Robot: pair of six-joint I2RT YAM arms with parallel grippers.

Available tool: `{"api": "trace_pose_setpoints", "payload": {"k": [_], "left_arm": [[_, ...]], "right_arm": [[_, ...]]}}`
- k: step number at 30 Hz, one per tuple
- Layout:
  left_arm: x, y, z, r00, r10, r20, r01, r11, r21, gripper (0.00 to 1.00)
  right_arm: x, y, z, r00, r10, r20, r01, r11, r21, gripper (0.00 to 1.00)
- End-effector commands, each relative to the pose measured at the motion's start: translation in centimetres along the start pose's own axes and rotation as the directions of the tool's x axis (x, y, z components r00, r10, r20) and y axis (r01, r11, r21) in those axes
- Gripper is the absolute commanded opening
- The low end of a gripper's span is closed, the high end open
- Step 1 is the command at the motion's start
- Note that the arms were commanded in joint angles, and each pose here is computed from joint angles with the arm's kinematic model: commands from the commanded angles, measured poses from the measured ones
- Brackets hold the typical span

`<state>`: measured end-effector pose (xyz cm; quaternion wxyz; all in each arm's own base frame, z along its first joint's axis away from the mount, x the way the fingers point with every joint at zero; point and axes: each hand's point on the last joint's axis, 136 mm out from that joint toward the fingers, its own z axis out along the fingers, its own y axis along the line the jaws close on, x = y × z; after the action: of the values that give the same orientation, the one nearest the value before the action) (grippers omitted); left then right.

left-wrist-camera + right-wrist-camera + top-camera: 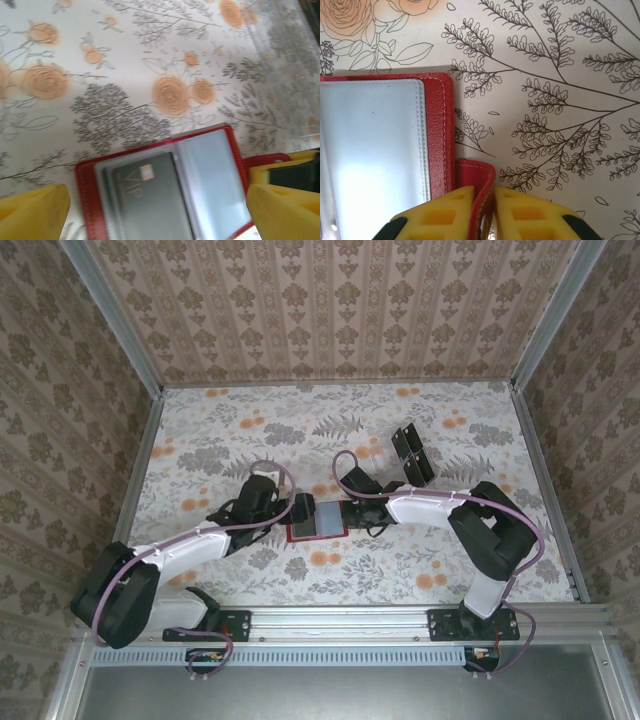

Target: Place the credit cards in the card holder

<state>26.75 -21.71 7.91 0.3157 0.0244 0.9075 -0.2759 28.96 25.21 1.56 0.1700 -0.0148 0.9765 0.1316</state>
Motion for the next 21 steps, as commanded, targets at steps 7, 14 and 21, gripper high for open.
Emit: {"api": "trace_pose_setpoints", "payload": {"k": [7,14,21], "left_arm": [[2.4,2.6,0.7,0.998,0.017,-0.058,-0.019,1.0,-0.019,1.0],[2.8,2.7,1.2,0.998,0.012,-0.066,-0.012,1.0,0.0,1.0],[2.9,2.3,1.7,0.997,0.002,-0.071,0.0,1.0,0.026,1.0]], "right_arm": [[2.2,2.2,2.0,0.998,0.0,-0.059,-0.005,0.997,-0.082,0.15],[2.8,3.3,2.1,0.998,-0.001,-0.067,-0.006,0.994,-0.105,0.13],[3.3,4.5,1.9,0.997,-0.005,-0.074,-0.005,0.992,-0.13,0.12]]}}
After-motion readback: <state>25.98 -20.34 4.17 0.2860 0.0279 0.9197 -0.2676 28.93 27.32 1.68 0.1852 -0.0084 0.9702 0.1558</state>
